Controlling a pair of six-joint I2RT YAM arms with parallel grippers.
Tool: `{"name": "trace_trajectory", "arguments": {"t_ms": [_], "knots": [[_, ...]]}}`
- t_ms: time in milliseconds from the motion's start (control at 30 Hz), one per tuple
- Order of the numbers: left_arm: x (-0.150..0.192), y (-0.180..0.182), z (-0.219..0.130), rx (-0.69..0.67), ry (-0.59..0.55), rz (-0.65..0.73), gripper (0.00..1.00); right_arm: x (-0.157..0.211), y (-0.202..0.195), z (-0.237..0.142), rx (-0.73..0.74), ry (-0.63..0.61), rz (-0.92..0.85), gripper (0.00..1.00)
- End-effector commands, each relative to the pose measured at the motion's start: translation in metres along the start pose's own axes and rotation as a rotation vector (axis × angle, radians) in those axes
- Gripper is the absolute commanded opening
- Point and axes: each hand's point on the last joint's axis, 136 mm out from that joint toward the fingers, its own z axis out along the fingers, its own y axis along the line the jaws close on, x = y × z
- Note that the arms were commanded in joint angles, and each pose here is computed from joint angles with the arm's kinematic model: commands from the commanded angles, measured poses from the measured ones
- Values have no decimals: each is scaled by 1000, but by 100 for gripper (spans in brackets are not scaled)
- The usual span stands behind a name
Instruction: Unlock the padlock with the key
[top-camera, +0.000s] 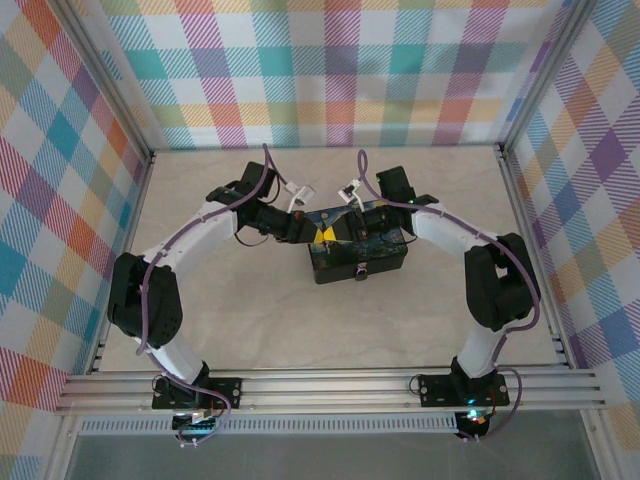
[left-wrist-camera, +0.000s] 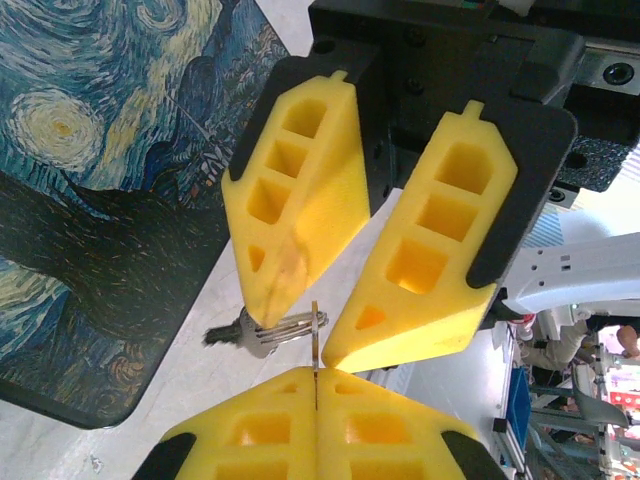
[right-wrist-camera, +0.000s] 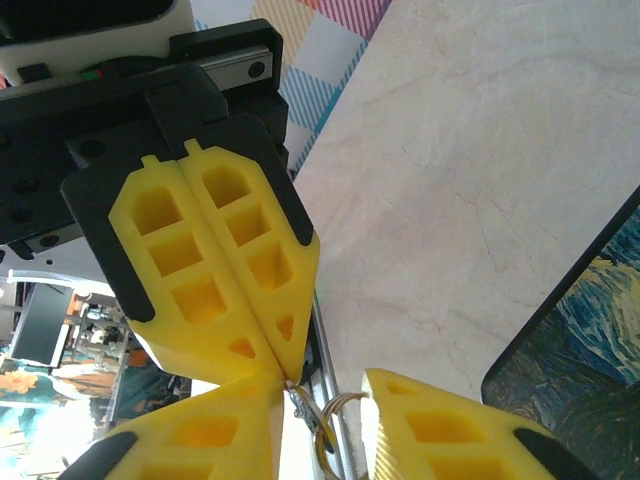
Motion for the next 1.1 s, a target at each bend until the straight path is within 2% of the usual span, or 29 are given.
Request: {"name": "trace_trajectory", "arguments": {"t_ms": [0,267,533,600,767,900,1000,1067], "knots": [[-12,-9,-6,37,-26,37,0,-2,7,3,-46,9,-28,22],[-15,2,-8,36,-43,13,0,2,16,2,-105,9,-26,9],[-24,23,0,35,-60,-43,0,17,17,4,-117,-5,-7,2],[-29,28,1,23,-76,-56,7,20,13,4,-99,-15,15,0],[-40,33,0,2,-110,-85,16,22,6,5,-68,-42,49,0],[-46,40,-5,-56,-144,-118,42,19,-3,4,-17,-73,81,0],[-49,50,-11,-118,-178,-165,50,17,-7,3,13,-89,95,0],[-49,60,-16,-170,-200,-212,52,16,-10,2,31,-97,105,0]]}}
